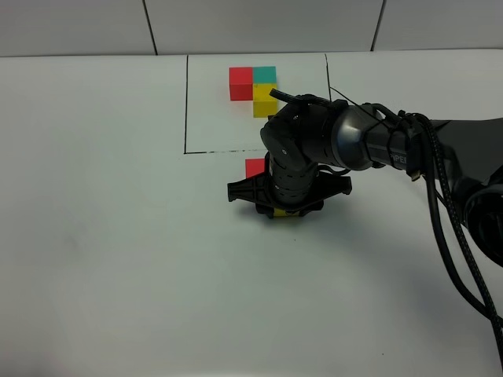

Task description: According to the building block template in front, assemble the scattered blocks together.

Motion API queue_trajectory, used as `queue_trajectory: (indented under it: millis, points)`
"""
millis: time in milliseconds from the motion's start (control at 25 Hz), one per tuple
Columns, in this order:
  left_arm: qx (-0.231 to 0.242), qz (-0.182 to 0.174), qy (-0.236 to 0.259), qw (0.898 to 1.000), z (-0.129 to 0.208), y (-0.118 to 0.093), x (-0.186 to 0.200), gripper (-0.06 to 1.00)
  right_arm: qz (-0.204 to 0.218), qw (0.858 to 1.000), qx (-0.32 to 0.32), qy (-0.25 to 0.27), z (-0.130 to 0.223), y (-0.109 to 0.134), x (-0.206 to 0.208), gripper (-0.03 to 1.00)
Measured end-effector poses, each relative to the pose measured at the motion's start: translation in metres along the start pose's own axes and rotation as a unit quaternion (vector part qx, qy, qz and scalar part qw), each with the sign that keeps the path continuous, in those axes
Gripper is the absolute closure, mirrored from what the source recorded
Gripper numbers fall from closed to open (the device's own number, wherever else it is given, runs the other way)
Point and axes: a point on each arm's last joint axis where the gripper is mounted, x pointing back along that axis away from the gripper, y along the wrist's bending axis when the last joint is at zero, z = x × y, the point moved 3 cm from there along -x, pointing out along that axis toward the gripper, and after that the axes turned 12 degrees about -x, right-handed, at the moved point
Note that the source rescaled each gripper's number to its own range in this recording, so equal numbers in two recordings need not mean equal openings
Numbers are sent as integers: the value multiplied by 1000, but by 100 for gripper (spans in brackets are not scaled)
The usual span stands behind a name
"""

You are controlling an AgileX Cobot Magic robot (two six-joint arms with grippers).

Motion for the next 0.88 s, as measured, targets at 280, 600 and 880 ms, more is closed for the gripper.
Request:
queue_trajectory:
  millis: [280,600,880]
  points:
    - [0,0,0,1000,0,0,0,40,-1,1000,4,0,0,0,0,95]
    - [0,0,0,1000,0,0,0,40,-9,1000,-1,1,0,2,0,70]
    - [0,0,0,1000,0,0,0,40,-7,1000,19,-4,-2,1,0,6]
